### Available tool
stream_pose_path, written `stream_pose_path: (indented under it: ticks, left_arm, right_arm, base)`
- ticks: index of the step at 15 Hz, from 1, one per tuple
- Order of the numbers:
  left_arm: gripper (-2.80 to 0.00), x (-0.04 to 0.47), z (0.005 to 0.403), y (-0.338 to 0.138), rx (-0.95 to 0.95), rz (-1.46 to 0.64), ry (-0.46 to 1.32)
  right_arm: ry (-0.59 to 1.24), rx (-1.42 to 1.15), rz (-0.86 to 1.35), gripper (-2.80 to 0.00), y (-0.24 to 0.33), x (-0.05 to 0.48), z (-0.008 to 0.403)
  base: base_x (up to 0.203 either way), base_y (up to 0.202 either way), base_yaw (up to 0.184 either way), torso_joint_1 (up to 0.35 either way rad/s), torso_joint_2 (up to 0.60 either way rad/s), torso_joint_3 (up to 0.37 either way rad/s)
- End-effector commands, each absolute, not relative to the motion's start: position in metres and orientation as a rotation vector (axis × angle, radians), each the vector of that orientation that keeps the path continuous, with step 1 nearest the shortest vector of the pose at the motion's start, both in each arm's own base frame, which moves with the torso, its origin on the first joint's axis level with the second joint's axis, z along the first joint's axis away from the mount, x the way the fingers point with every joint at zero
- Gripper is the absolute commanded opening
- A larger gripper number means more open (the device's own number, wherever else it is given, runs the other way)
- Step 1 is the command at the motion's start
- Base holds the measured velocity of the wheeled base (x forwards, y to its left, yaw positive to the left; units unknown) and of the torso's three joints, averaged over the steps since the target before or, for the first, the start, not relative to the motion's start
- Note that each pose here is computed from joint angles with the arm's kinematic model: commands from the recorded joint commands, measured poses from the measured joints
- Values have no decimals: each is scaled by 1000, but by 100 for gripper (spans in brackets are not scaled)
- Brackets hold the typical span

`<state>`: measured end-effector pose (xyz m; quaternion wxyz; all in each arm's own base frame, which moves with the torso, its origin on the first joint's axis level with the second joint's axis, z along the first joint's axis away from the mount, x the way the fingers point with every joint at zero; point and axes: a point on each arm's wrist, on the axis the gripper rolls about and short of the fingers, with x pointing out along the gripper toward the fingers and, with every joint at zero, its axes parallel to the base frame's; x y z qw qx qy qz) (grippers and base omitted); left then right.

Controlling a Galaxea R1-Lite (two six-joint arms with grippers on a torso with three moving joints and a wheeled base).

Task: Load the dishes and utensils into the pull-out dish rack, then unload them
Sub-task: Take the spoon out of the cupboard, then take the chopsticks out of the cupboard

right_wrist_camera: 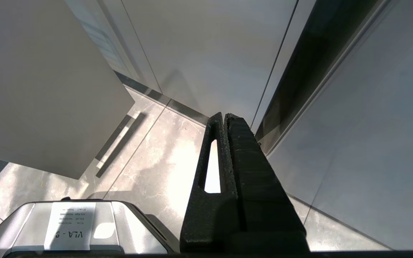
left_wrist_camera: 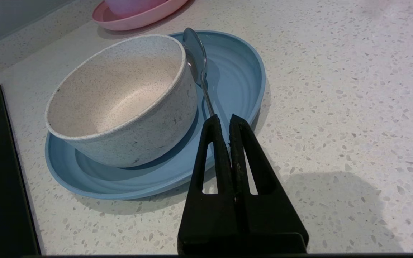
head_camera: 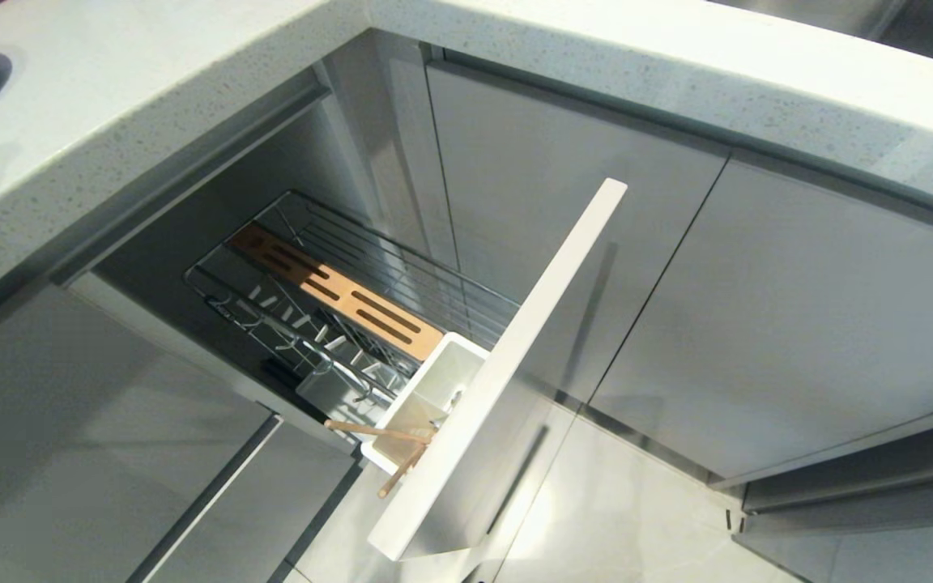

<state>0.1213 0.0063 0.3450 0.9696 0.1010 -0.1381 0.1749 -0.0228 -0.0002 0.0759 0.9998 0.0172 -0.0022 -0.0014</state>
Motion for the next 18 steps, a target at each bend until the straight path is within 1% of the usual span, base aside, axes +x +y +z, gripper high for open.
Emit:
stream_pose_path:
  ticks: [1,2,3,9,13,14,15,16,17,18]
  left_arm:
    - [-280,122,345,7,206,363,-278]
    - [-50,122,345,7,206,363,-278]
    - [0,122,345,7,207,363,-279]
    - [0,119,356,7,201,364,-315]
    - [0,108,388,6,163,366,-432]
    - [0,107,397,6,118,355,-467]
    - [0,103,410,5,34,333,-512]
    - [0,100,418,5,-90,296,-529]
    - [-280,97,423,4,-202,260,-526]
    - [-280,96,428,3,-257,234,-500]
  right_arm:
    - [-8,35,-2,-280,0,-23,75]
    - [-8,34,-3,-280,0,-23,75]
    - [-8,34,-3,-280,0,-23,75]
    - [-8,35,-3,-280,0,-23,75]
    - [-7,35,-2,-280,0,-23,75]
    - [-8,35,-2,-280,0,-23,75]
    - [-8,35,-3,-280,0,-23,75]
    - [-8,35,-2,-280,0,-23,75]
    - [-7,35,-3,-280,0,-23,75]
    - [-8,35,-2,-280,0,-23,75]
  base:
    - [0,0,0,0,0,0]
    - [0,0,0,0,0,0]
    - [0,0,0,0,0,0]
    - [0,0,0,0,0,0]
    - [0,0,0,0,0,0]
    - [0,0,0,0,0,0]
    - [0,0,0,0,0,0]
    - [0,0,0,0,0,0]
    - [0,0,0,0,0,0]
    - [0,0,0,0,0,0]
